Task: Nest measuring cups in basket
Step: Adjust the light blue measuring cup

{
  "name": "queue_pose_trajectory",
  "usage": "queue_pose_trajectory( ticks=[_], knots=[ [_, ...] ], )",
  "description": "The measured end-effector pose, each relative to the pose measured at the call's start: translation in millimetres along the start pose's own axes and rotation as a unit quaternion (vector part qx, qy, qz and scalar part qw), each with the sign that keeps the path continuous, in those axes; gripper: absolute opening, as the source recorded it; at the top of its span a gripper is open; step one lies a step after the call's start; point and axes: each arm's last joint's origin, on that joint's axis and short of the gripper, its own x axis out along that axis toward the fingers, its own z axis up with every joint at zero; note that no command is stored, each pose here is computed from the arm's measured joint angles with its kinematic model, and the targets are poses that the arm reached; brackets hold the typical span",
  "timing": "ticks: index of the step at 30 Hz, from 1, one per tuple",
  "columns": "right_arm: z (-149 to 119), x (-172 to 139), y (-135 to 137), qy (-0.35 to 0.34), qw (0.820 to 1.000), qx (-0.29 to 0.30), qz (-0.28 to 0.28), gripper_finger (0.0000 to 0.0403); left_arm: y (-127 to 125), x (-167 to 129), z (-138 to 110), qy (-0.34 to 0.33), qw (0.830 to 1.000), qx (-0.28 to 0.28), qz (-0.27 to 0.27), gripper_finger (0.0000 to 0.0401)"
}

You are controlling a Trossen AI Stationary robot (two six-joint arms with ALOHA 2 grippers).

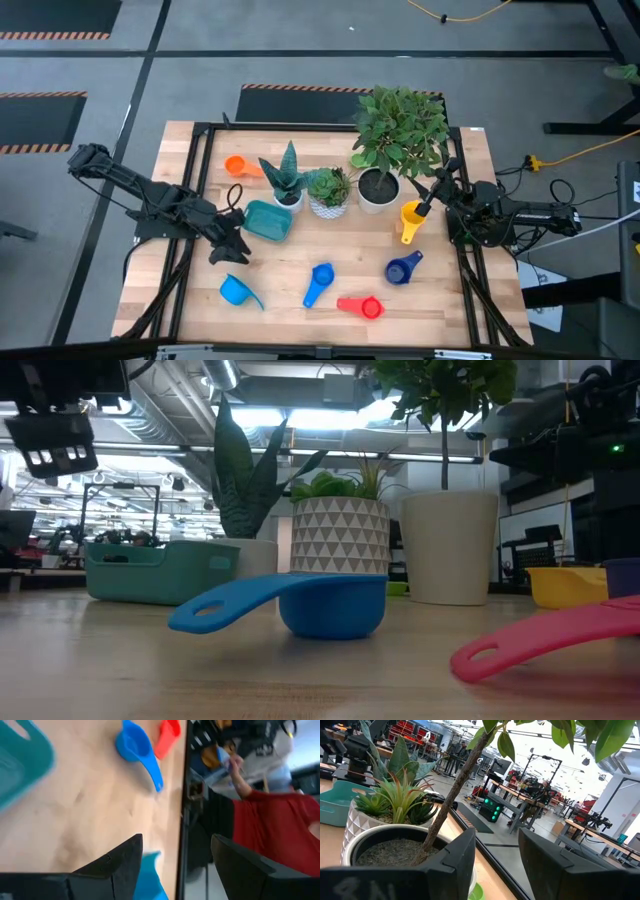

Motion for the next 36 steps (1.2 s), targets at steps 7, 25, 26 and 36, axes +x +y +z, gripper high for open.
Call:
queue_pose_trajectory(
  ticks=[7, 25, 26, 36],
  knots=[
    [0, 0, 0, 0.000, 1.000, 0.000, 0.000, 0.0156, 3, 6, -2, 0.019, 0.998, -0.056, 0.014, 0.0229],
    [0, 0, 0, 0.000, 1.000, 0.000, 0.000, 0.0156, 19, 41, -16, 0.194, 0.968, -0.154, 0.049, 0.0231],
    [0, 0, 0, 0.000, 1.000, 0.000, 0.000, 0.0156, 19, 41, -16, 0.200, 0.966, -0.158, 0.048, 0.0231],
    [0, 0, 0, 0.000, 1.000, 0.000, 0.000, 0.0156, 23, 48, -19, 0.228, 0.958, -0.166, 0.055, 0.0231]
  ],
)
